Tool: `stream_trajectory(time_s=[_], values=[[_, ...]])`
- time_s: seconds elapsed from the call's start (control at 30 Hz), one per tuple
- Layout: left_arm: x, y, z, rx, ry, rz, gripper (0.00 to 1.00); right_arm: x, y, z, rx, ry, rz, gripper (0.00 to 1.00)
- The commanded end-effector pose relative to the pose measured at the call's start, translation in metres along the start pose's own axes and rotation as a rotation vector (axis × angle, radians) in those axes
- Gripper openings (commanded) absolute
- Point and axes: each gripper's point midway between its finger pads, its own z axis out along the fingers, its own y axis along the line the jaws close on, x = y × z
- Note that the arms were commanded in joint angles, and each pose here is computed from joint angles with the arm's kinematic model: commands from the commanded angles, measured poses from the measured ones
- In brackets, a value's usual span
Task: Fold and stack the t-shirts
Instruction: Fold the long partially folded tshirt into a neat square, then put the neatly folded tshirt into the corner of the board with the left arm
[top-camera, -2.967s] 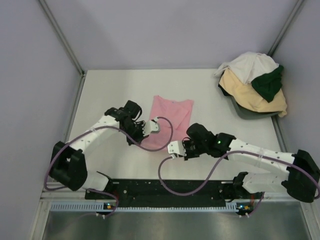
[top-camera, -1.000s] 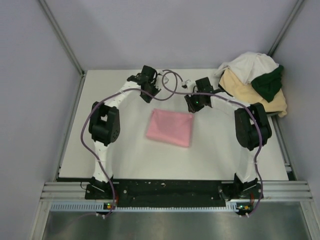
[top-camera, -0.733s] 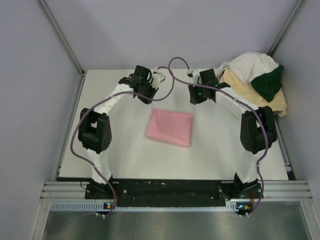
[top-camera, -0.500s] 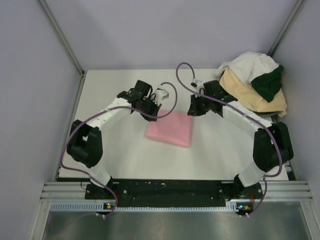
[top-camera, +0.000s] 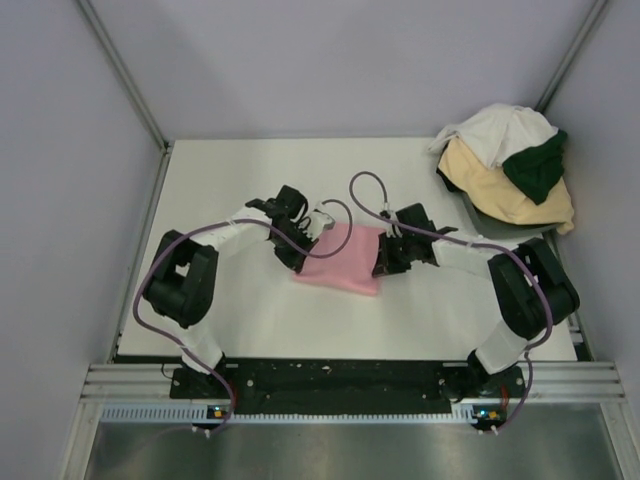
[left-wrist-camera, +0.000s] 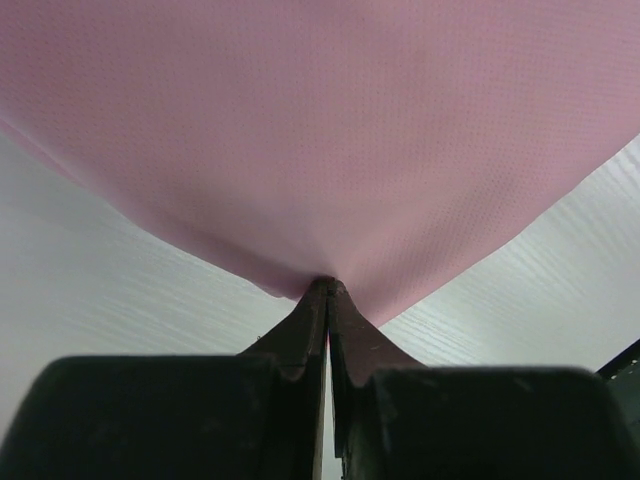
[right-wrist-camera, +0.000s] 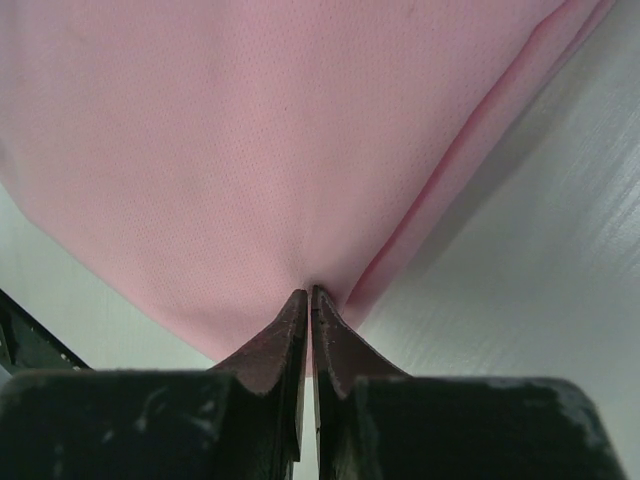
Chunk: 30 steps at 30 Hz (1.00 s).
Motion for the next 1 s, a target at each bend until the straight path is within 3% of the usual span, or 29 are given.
stream_trajectory(time_s=[0.0, 0.1, 0.2, 0.33, 0.43, 0.57, 0.67, 0.73, 0.9, 0.97], values=[[0.001, 0.01, -0.008, -0.057, -0.011, 0.031, 0.06, -0.028, 0.001, -0.007, 0.033, -0.087, -0.024, 0.05], [-0.006, 0.014, -0.02, -0.099, -0.038, 0.058, 0.12, -0.036, 0.002, -0.016, 0.056, -0.103, -0.044, 0.1], [-0.032, 0.014, -0.043, -0.102, -0.153, 0.048, 0.3, -0.047, 0.007, -0.032, 0.071, -0.14, -0.07, 0.2], [-0.067, 0.021, -0.064, -0.018, -0.346, -0.151, 0.45, -0.059, 0.006, -0.053, 0.106, -0.194, -0.067, 0.36], [-0.075, 0.031, -0.052, 0.042, -0.361, -0.32, 0.53, -0.061, 0.0, -0.06, 0.126, -0.21, -0.063, 0.39], [-0.082, 0.027, -0.028, 0.144, -0.332, -0.432, 0.66, -0.056, -0.004, -0.063, 0.147, -0.201, -0.075, 0.4], [-0.079, 0.038, -0.01, 0.116, -0.31, -0.492, 0.65, -0.053, -0.007, -0.066, 0.155, -0.205, -0.075, 0.41], [-0.072, 0.051, 0.001, 0.065, -0.291, -0.54, 0.6, -0.049, -0.009, -0.067, 0.159, -0.203, -0.077, 0.41], [-0.058, 0.062, 0.021, 0.065, -0.254, -0.618, 0.42, -0.048, -0.01, -0.074, 0.161, -0.221, -0.084, 0.4], [-0.055, 0.057, 0.025, 0.095, -0.241, -0.625, 0.27, -0.049, -0.011, -0.076, 0.168, -0.233, -0.093, 0.4]])
